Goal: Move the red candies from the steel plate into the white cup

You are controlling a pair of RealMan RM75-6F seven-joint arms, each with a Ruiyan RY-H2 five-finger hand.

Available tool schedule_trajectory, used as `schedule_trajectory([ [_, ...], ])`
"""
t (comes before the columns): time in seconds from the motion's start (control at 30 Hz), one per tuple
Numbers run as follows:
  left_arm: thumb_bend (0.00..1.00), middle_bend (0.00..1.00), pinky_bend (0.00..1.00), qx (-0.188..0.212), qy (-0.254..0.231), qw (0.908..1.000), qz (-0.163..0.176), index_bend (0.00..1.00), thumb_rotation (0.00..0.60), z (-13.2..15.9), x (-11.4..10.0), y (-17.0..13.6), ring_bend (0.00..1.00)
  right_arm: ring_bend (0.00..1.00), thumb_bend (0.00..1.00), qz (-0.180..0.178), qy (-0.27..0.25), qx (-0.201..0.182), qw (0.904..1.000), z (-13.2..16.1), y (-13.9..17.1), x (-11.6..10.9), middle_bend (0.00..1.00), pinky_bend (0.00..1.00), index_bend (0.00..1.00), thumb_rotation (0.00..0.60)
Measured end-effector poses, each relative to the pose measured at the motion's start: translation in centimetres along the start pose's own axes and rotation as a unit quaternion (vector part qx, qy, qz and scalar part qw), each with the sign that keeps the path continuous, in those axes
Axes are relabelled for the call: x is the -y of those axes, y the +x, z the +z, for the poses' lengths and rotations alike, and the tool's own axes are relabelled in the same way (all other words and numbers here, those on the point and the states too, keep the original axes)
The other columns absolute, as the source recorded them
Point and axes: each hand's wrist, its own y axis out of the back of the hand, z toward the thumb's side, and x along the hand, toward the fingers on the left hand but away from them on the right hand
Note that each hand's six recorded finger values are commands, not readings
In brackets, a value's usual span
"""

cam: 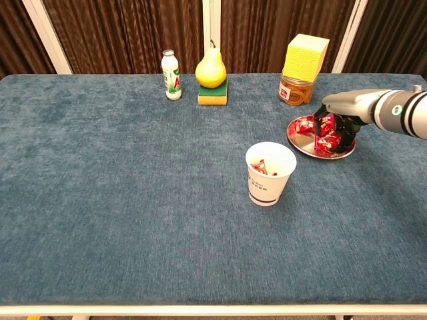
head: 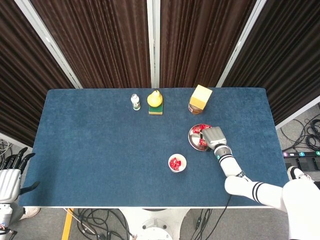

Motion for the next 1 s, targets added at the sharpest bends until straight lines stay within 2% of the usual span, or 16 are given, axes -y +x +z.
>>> schedule_trajectory([
  [0.4,0.10,0.16,0.16,-0.001,-0.011,0.9999,-0.004,0.23,0.600,-0.1,0.1,-0.1,0.18,0.97,0.25,-0.002,0.006,0.009,0.9999,0.4,-0.9,0.5,0.94,1.00,0.47,0.600],
  [0.7,0.10,0.16,0.16,-0.003,-0.010,0.9999,-0.004,0.23,0.600,-0.3,0.1,-0.2,0.18,0.98,0.33,-0.003,0.006,0.014,0.9999,0.3,-1.1,0.5,0.94,1.00,0.62,0.600],
  [0.87,0.10,0.16,0.16,-0.002,-0.008,1.0000,-0.002,0.23,0.600,-0.2,-0.1,-0.2,0.18,0.98,0.33,-0.017,-0.008,0.004,0.9998,0.5,-0.5,-0.6,0.94,1.00,0.63,0.600],
  [1.0,0.10,0.16,0.16,0.000,-0.005,1.0000,-0.001,0.23,0.600,-0.1,-0.3,-0.1,0.18,0.98,0.33,-0.037,-0.027,-0.020,0.9987,1.2,0.8,-2.3,0.94,1.00,0.63,0.600],
])
